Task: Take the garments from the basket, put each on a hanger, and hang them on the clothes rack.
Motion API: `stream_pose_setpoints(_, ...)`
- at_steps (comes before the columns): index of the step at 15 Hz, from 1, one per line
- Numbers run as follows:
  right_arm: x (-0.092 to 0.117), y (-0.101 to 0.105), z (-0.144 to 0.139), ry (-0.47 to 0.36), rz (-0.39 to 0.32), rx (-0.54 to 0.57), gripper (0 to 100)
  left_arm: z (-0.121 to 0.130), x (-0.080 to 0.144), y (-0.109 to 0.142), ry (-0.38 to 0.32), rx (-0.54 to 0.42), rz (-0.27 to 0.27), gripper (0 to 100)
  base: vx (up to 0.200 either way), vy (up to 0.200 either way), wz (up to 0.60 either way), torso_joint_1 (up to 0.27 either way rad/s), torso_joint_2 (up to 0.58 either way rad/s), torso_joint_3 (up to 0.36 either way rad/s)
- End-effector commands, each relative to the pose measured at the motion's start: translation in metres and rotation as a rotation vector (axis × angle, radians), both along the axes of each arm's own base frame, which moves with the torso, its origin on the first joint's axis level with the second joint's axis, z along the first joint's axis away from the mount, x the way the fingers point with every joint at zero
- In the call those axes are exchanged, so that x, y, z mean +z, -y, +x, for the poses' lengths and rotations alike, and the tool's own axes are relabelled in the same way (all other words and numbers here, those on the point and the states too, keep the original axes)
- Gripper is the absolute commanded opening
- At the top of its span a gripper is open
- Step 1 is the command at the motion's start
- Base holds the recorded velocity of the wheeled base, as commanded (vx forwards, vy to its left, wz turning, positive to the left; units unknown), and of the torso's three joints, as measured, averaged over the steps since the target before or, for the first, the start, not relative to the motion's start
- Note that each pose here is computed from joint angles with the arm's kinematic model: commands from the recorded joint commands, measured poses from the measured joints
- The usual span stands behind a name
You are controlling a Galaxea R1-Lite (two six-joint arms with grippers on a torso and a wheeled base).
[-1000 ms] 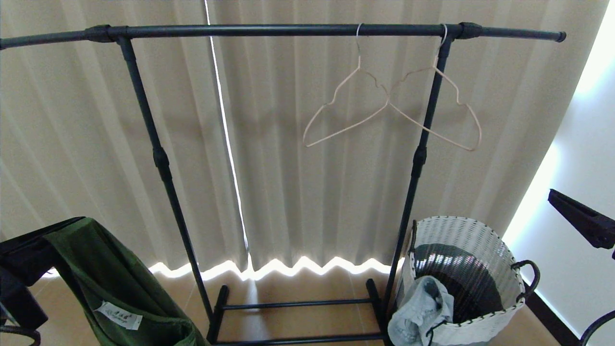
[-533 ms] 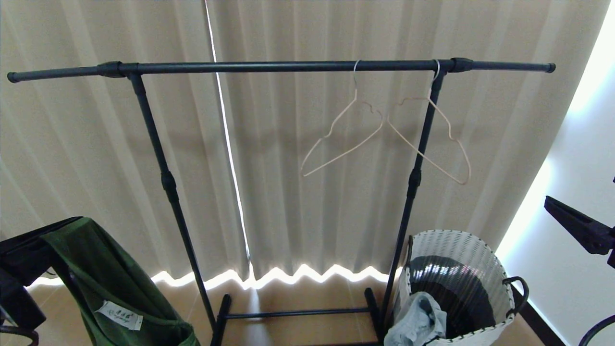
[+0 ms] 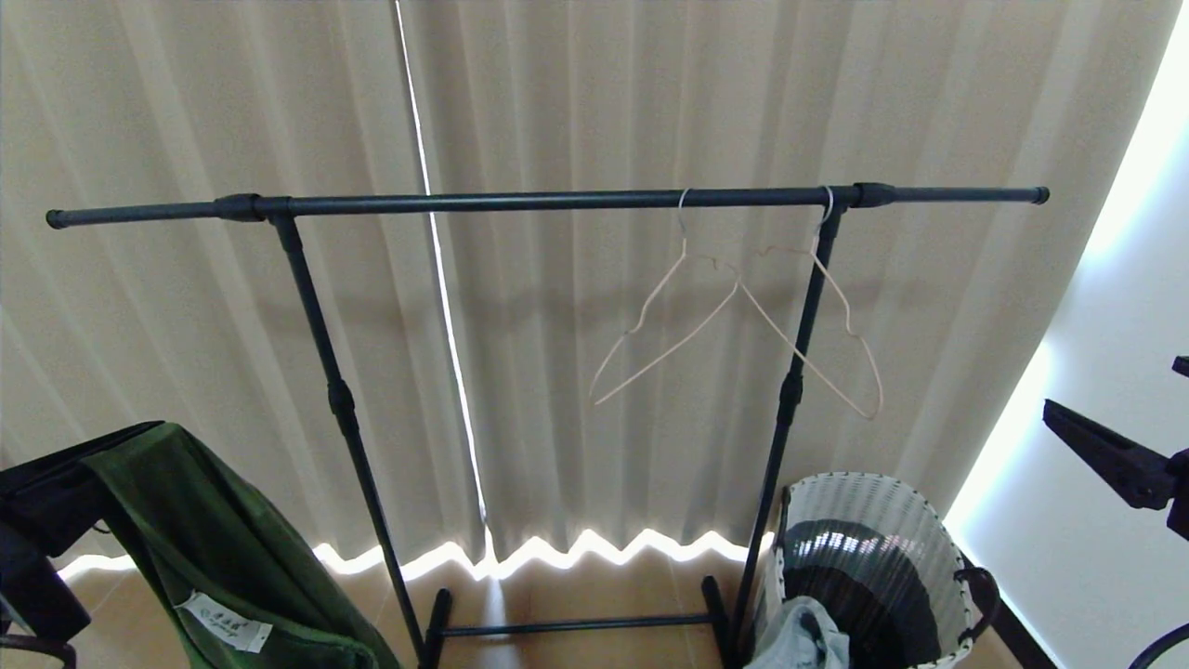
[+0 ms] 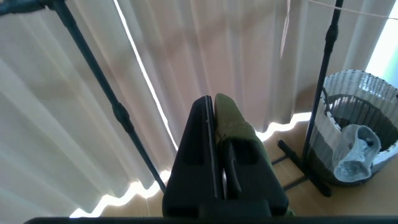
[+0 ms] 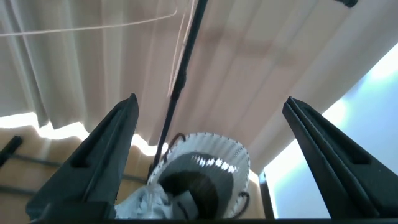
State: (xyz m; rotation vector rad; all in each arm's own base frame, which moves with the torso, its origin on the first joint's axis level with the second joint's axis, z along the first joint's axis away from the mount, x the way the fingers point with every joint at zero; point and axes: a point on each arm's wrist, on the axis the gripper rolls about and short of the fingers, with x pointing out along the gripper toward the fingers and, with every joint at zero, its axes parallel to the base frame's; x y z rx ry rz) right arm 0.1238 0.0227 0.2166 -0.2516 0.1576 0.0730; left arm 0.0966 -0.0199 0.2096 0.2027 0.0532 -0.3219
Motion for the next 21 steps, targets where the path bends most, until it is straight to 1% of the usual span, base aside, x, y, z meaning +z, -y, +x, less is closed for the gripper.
stream_pose_setpoints(1, -0.003, 0.000, 0.001, -0.054, -0.012, -0.007, 100, 0.000, -0.004, 0.000, -0.010, -0.008, 0.002, 0, 0.000, 0.000, 0.00, 0.227, -0.53, -0.290)
stream_pose_setpoints(2, -0.006, 0.003, 0.000, -0.095, -0.021, -0.027, 100, 0.000, -0.003, 0.000, -0.007, -0.015, -0.001, 0, 0.000, 0.000, 0.00, 0.207, -0.49, -0.271)
stream_pose_setpoints(3, -0.007, 0.003, 0.000, -0.098, -0.021, -0.027, 100, 0.000, -0.002, 0.000, -0.006, -0.014, -0.001, 0, 0.000, 0.000, 0.00, 0.124, -0.28, -0.159)
stream_pose_setpoints(4, -0.011, 0.009, -0.001, -0.154, -0.029, -0.073, 100, -0.001, -0.001, -0.001, 0.000, -0.006, -0.007, 0, 0.000, 0.000, 0.00, 0.080, -0.14, -0.095)
stream_pose_setpoints(6, -0.014, 0.011, 0.002, -0.180, -0.025, -0.090, 100, -0.002, -0.001, -0.001, 0.014, -0.007, -0.009, 0, 0.000, 0.000, 0.00, 0.039, -0.07, -0.039)
stream_pose_setpoints(14, -0.015, 0.011, 0.005, -0.190, -0.022, -0.089, 100, -0.002, -0.002, 0.000, 0.008, -0.012, -0.007, 0, 0.000, 0.000, 0.00, 0.000, 0.00, 0.000)
stream_pose_setpoints(21, -0.014, 0.011, 0.006, -0.191, -0.023, -0.089, 100, -0.002, -0.002, 0.000, 0.006, -0.012, -0.005, 0, 0.200, 0.000, 0.00, 0.002, 0.00, 0.002)
